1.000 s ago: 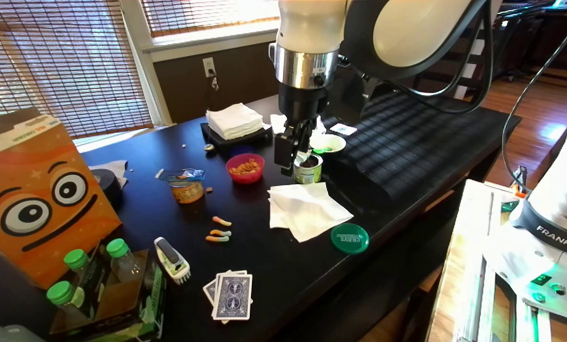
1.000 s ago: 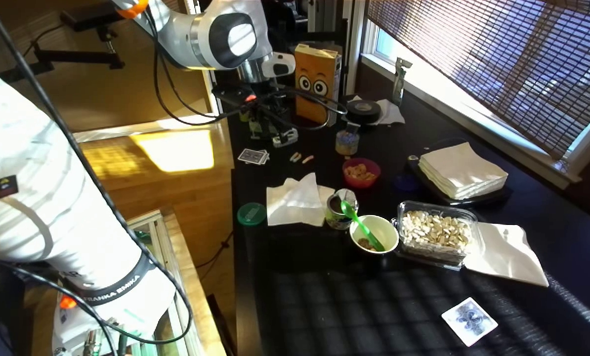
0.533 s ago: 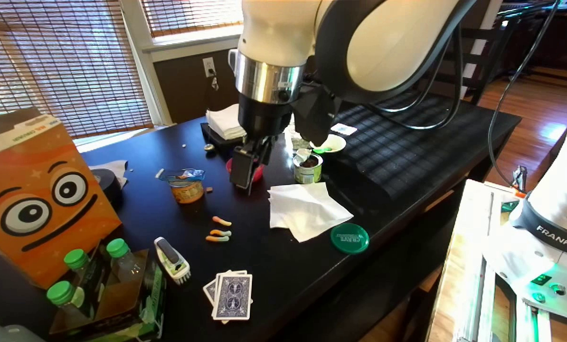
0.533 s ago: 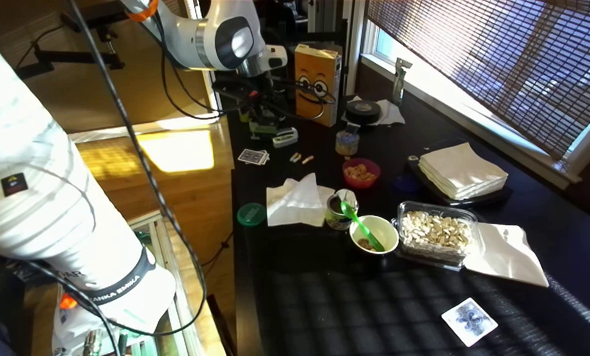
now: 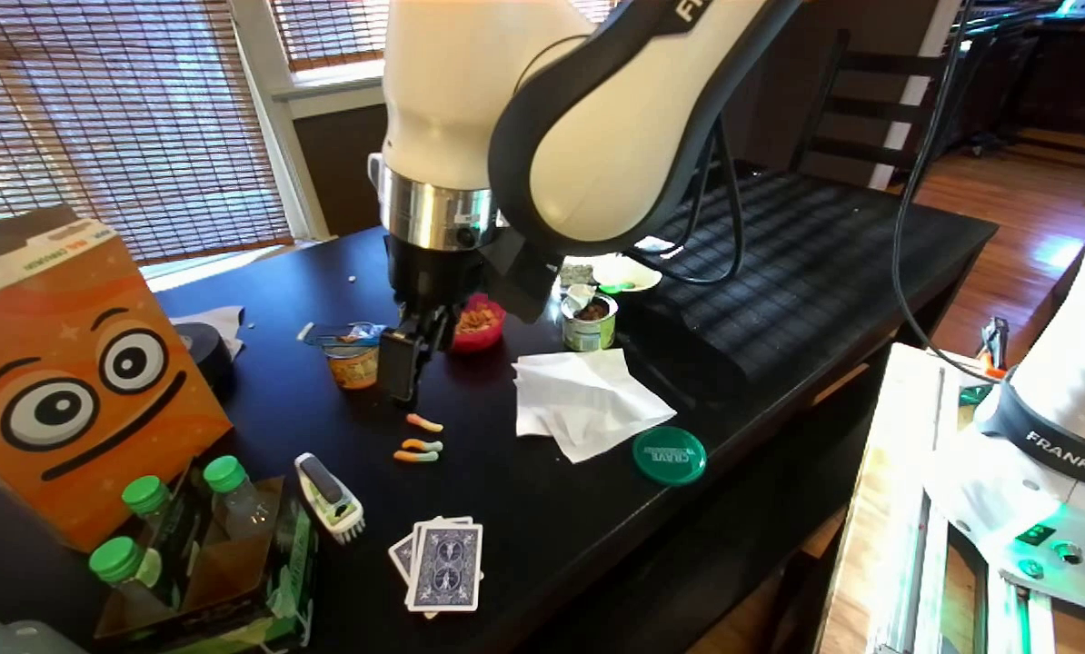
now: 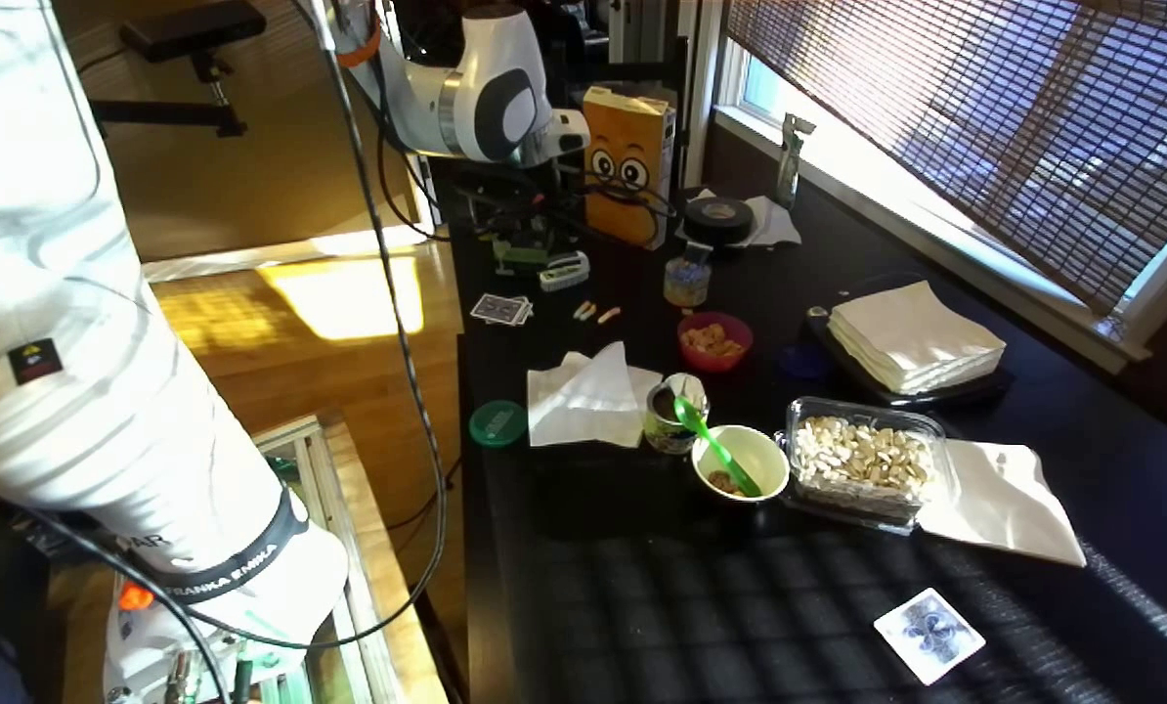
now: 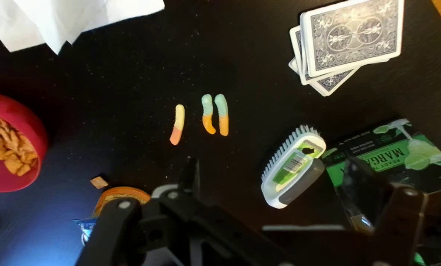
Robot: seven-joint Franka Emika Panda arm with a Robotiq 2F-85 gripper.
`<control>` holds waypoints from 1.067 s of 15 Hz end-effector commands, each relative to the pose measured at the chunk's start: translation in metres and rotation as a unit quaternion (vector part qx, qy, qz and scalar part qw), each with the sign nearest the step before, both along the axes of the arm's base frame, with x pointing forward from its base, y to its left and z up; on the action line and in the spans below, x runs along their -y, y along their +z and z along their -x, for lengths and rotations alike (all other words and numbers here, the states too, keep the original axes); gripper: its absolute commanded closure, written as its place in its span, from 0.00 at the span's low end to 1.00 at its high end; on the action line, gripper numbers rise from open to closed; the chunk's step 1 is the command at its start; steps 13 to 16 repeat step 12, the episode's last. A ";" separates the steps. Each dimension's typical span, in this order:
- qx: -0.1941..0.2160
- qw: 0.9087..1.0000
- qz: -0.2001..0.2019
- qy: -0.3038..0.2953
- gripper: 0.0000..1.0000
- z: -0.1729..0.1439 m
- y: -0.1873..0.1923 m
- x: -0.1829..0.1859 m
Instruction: Pick up the napkin on the left and put it on top of the napkin on the right, move the napkin back to the left and then back to the right.
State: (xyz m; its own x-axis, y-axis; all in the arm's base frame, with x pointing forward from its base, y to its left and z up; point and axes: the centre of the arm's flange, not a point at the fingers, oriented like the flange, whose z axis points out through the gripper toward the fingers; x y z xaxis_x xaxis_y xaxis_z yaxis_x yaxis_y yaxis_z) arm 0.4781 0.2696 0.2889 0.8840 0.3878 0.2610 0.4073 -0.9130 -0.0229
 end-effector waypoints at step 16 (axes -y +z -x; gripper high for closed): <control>-0.004 1.000 0.001 0.010 0.00 -0.024 -0.016 -0.001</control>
